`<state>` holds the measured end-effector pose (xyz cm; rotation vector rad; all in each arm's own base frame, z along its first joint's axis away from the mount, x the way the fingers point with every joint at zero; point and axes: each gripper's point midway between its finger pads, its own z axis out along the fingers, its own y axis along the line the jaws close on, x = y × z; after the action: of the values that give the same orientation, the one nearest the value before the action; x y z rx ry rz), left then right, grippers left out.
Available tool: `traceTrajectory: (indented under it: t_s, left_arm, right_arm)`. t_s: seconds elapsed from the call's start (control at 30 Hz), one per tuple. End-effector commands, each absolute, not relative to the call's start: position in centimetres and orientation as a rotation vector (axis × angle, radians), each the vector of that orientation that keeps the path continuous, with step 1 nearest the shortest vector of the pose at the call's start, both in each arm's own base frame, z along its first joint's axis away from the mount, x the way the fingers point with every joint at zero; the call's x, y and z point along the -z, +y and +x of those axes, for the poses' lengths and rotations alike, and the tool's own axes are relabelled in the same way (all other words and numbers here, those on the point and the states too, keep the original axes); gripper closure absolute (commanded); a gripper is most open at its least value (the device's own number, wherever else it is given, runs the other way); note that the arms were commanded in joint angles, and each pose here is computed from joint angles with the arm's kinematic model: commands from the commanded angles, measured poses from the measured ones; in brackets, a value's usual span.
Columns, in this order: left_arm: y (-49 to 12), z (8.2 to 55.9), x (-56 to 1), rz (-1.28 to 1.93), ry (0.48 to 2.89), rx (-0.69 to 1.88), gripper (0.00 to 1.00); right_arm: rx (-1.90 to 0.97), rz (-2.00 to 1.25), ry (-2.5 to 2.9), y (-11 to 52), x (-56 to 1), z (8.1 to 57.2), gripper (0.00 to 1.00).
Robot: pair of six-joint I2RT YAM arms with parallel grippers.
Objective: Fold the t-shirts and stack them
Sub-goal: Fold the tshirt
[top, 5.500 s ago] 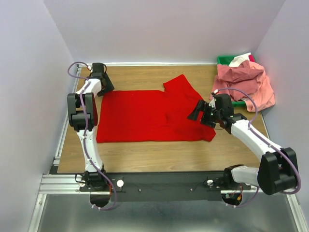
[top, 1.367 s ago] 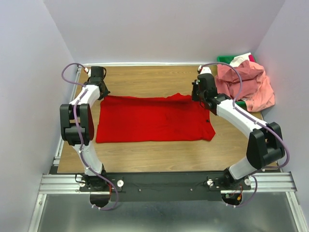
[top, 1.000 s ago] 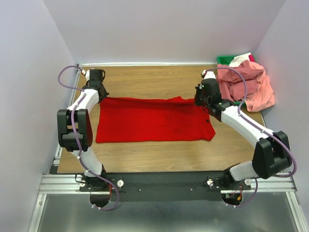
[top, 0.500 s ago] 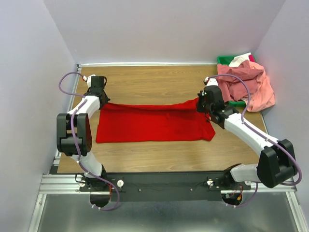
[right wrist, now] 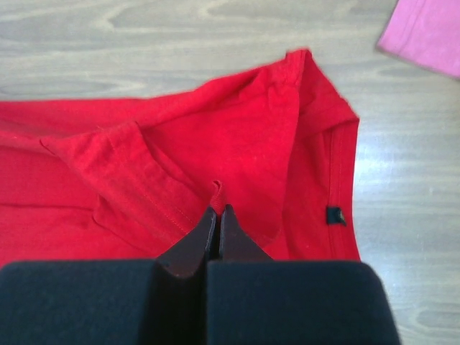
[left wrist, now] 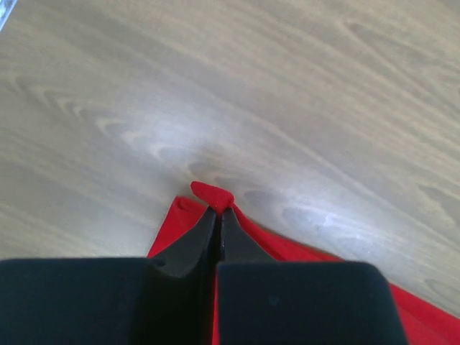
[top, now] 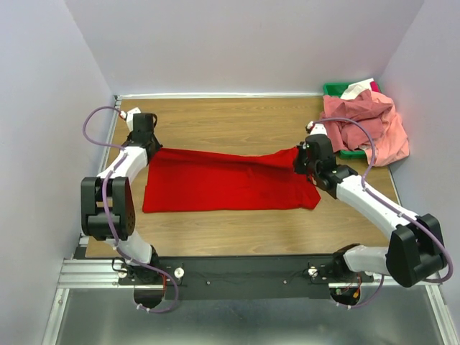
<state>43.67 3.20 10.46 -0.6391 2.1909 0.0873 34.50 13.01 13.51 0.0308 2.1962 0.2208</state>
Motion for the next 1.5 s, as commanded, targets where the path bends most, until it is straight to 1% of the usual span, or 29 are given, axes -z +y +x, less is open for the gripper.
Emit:
traceTrajectory:
  t_s: [0.0,0.03,0.07,0.1,0.13,0.17,0.2,0.23,0.27,0.3,0.37,0.4,0.47,0.5,0.6,0.67,0.7,0.73,0.77,0.8,0.87,0.9,0.97,1.03,1.13,1.3,1.47]
  left_arm:
    - [4.2,41.2,-10.1,-0.713,2.149,-0.145,0.80]
    - [4.4,40.7,-10.0,-0.730,2.145,-0.158,0.72]
    - [4.7,39.7,-9.7,-0.799,2.140,-0.170,0.40]
    - [5.4,38.7,-10.3,-0.839,2.112,-0.213,0.02]
    - [5.5,38.0,-10.5,-0.858,2.106,-0.215,0.02]
    - [5.5,37.3,-10.8,-0.869,2.101,-0.215,0.02]
    - [5.8,36.6,-11.4,-0.931,2.061,-0.217,0.02]
    - [6.1,35.6,-12.9,-0.959,2.009,-0.206,0.02]
    - [6.1,35.1,-13.6,-0.971,1.984,-0.194,0.02]
    - [6.0,34.8,-14.4,-1.023,1.938,-0.156,0.02]
    - [5.4,34.7,-17.0,-1.021,1.872,-0.071,0.01]
    - [4.3,35.1,-18.0,-0.959,1.875,0.009,0.01]
    - [2.3,36.1,-18.8,-0.893,1.881,0.102,0.01]
    - [1.4,36.5,-18.8,-0.859,1.904,0.146,0.01]
    - [0.0,37.8,-18.0,-0.815,1.960,0.183,0.01]
    - [-3.6,39.4,-17.6,-0.722,2.018,0.254,0.01]
    - [-4.9,40.0,-17.6,-0.692,2.030,0.258,0.01]
    - [-8.2,41.0,-17.6,-0.610,2.068,0.292,0.01]
    - [-9.6,41.5,-17.4,-0.550,2.093,0.303,0.01]
    - [-12.4,42.3,-16.6,-0.480,2.152,0.380,0.01]
    - [-14.3,42.8,-15.2,-0.437,2.207,0.427,0.01]
    - [-14.8,43.0,-13.4,-0.443,2.248,0.406,0.01]
    - [-16.1,42.9,-12.0,-0.420,2.282,0.401,0.01]
    - [-16.6,42.7,-9.9,-0.407,2.334,0.380,0.02]
    - [-16.4,42.1,-7.5,-0.414,2.390,0.336,0.01]
    - [-15.1,41.0,-5.0,-0.401,2.432,0.242,0.01]
    - [-13.7,40.7,-3.5,-0.410,2.454,0.143,0.02]
  right_arm:
    - [-0.253,0.046,2.244,13.0,-11.9,32.6,1.00]
    - [-0.259,0.049,2.254,13.0,-11.4,32.1,1.00]
    - [-0.272,0.069,2.257,12.9,-11.3,31.7,1.00]
    - [-0.287,0.097,2.291,12.8,-10.1,30.7,0.97]
    - [-0.301,0.111,2.298,12.8,-9.8,30.3,0.90]
    - [-0.312,0.118,2.332,12.8,-9.2,29.4,0.86]
    - [-0.335,0.121,2.337,12.9,-9.4,28.7,0.85]
    - [-0.366,0.134,2.363,13.1,-9.0,27.8,0.78]
    - [-0.366,0.139,2.398,12.8,-8.4,26.7,0.67]
    - [-0.378,0.139,2.400,12.8,-8.5,26.2,0.46]
    - [-0.398,0.148,2.372,12.5,-9.2,25.4,0.41]
    - [-0.405,0.147,2.339,12.4,-10.0,25.4,0.35]
    - [-0.405,0.153,2.304,12.2,-10.9,25.6,0.19]
    - [-0.405,0.155,2.296,12.2,-11.2,25.7,0.00]
    - [-0.399,0.155,2.276,12.4,-12.3,26.7,0.00]
    - [-0.402,0.164,2.309,13.0,-12.0,27.5,0.00]
    - [-0.426,0.164,2.298,13.6,-12.8,28.3,0.00]
    - [-0.440,0.160,2.300,14.1,-13.1,28.8,0.00]
    - [-0.482,0.143,2.289,15.0,-13.3,29.5,0.00]
    - [-0.524,0.126,2.310,16.0,-12.9,30.1,0.00]
    - [-0.574,0.108,2.313,17.4,-12.6,31.2,0.00]
    - [-0.580,0.098,2.353,18.0,-11.1,31.7,0.00]
    - [-0.574,0.122,2.348,18.5,-11.2,33.4,0.00]
    - [-0.511,0.172,2.392,18.3,-9.1,34.5,0.00]
    - [-0.480,0.208,2.417,18.3,-7.7,35.4,0.00]
    - [-0.359,0.293,2.519,16.9,-2.9,34.6,0.00]
    - [-0.336,0.302,2.578,16.5,-0.6,33.3,0.00]
